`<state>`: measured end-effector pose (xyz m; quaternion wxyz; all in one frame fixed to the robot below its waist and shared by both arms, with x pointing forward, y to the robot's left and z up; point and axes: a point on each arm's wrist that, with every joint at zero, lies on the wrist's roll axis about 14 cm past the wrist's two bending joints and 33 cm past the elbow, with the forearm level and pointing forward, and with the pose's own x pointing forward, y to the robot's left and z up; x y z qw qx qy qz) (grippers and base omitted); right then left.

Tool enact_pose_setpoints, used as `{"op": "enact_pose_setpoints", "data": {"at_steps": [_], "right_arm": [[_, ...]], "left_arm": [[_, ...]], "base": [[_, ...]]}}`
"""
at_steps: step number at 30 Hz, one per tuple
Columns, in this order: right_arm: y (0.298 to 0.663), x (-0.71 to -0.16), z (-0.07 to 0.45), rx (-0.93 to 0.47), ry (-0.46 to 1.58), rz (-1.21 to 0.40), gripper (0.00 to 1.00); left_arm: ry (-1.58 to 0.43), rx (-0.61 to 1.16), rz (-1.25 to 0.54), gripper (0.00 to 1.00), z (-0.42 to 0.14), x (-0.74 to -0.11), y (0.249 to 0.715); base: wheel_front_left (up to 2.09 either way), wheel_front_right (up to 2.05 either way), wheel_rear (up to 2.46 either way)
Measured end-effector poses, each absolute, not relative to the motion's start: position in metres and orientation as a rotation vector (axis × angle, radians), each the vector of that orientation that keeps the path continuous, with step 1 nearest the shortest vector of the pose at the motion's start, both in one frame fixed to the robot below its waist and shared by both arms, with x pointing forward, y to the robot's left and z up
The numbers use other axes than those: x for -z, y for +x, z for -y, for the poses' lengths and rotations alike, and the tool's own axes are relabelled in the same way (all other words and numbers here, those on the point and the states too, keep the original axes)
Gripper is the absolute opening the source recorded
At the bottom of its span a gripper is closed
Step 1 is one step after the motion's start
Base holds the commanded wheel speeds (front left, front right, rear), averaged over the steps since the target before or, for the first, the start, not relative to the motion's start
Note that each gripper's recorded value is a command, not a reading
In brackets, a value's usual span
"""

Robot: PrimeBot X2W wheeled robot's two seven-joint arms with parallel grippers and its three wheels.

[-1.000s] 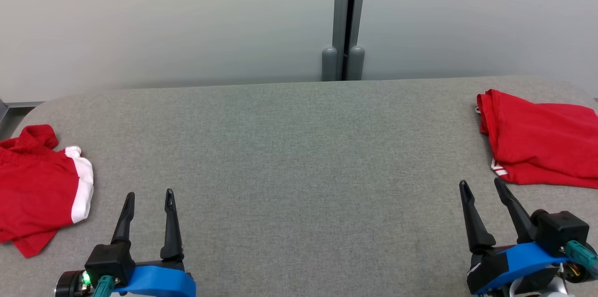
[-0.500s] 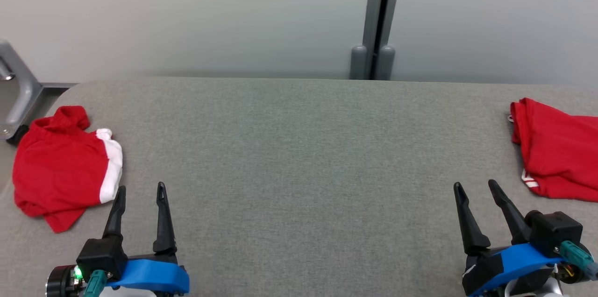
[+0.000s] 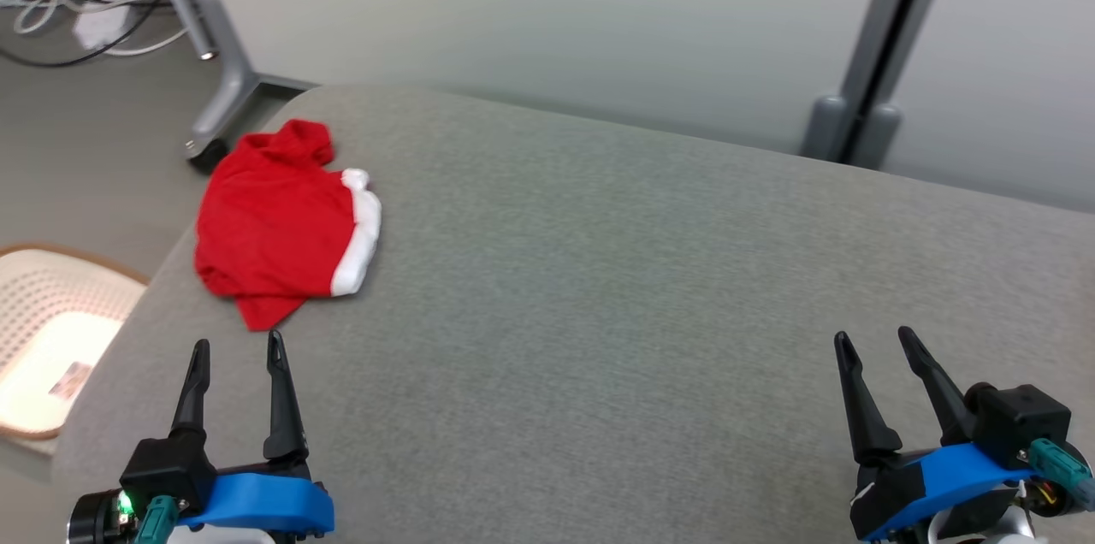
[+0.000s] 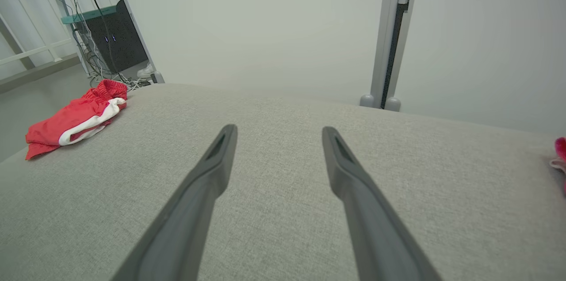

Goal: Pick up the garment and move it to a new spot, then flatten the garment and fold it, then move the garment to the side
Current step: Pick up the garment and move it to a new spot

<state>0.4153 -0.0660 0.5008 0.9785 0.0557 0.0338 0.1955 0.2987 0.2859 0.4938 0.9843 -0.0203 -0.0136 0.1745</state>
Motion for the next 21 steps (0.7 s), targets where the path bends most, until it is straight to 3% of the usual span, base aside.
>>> {"op": "enact_pose_setpoints", "data": {"at_steps": [12, 21], "right_arm": [[0.424, -0.494, 0.009, -0.547, 0.109, -0.096, 1.00], [0.422, -0.490, 0.010, -0.545, 0.108, -0.105, 1.00]], "left_arm": [[-0.028, -0.536, 0.004, 1.00, -0.328, -0.490, 0.243], [-0.022, -0.541, 0.001, 1.00, -0.331, -0.490, 0.244]], "base": [[0.00, 0.00, 0.00], [0.00, 0.00, 0.00]]}}
